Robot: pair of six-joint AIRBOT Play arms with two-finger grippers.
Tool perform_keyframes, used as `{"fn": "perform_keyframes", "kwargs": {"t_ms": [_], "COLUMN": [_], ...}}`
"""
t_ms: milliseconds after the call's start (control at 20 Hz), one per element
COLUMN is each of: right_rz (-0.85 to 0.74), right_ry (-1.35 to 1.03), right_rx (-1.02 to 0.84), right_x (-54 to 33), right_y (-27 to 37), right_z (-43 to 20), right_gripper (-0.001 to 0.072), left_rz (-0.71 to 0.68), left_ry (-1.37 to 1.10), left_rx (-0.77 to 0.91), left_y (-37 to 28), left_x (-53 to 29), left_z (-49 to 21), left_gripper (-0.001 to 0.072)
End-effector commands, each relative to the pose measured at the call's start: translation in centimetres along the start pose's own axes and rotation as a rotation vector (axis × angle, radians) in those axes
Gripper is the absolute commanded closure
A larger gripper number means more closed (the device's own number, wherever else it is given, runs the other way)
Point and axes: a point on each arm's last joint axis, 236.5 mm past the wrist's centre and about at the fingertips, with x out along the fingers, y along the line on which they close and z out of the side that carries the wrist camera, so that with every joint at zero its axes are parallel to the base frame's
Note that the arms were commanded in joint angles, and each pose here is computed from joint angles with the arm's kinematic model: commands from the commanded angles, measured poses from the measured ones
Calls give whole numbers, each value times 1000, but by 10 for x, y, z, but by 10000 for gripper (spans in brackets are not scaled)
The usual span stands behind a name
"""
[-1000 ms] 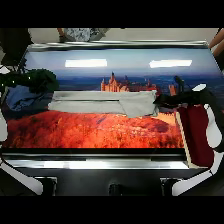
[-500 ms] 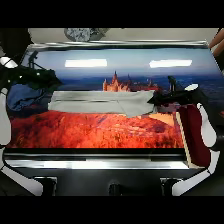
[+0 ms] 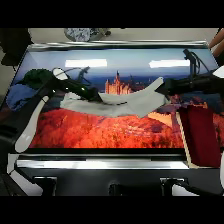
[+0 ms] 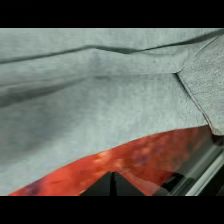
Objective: Fold the shirts.
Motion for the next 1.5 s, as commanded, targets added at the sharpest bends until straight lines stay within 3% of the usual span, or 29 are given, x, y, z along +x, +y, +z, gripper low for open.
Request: {"fn": "perform_keyframes", "kwargs": {"t_ms": [0, 200, 550, 750, 900, 1050, 1250, 1450], "right_rz": [-44, -65, -70, -125, -94, 16, 200, 281], "right_ry": [-29, -121, -156, -146, -121, -102, -128, -63], "right_rx": [-75, -104, -84, -82, -86, -113, -94, 57], "right_x": [-45, -81, -112, -114, -90, -38, 52, 159], "right_y": [39, 76, 111, 98, 87, 100, 136, 134], "right_z": [-9, -9, -27, -30, -18, 2, 30, 21], "right_gripper": [665, 665, 664, 664, 665, 665, 665, 664], "left_rz": [-12, -28, -279, -318, -154, 42, 185, 256], "left_ry": [-43, -67, 51, 82, 63, -70, -378, -585], "left_rx": [14, -33, -199, -126, 51, 164, 185, 184], "left_y": [-34, -53, -128, -138, -103, -66, -45, -52], "left_x": [47, 89, 193, 201, 146, 42, -129, -251], "left_z": [2, 2, -47, -60, -44, -1, 44, 33], "left_gripper": [673, 673, 673, 677, 677, 677, 676, 675]}}
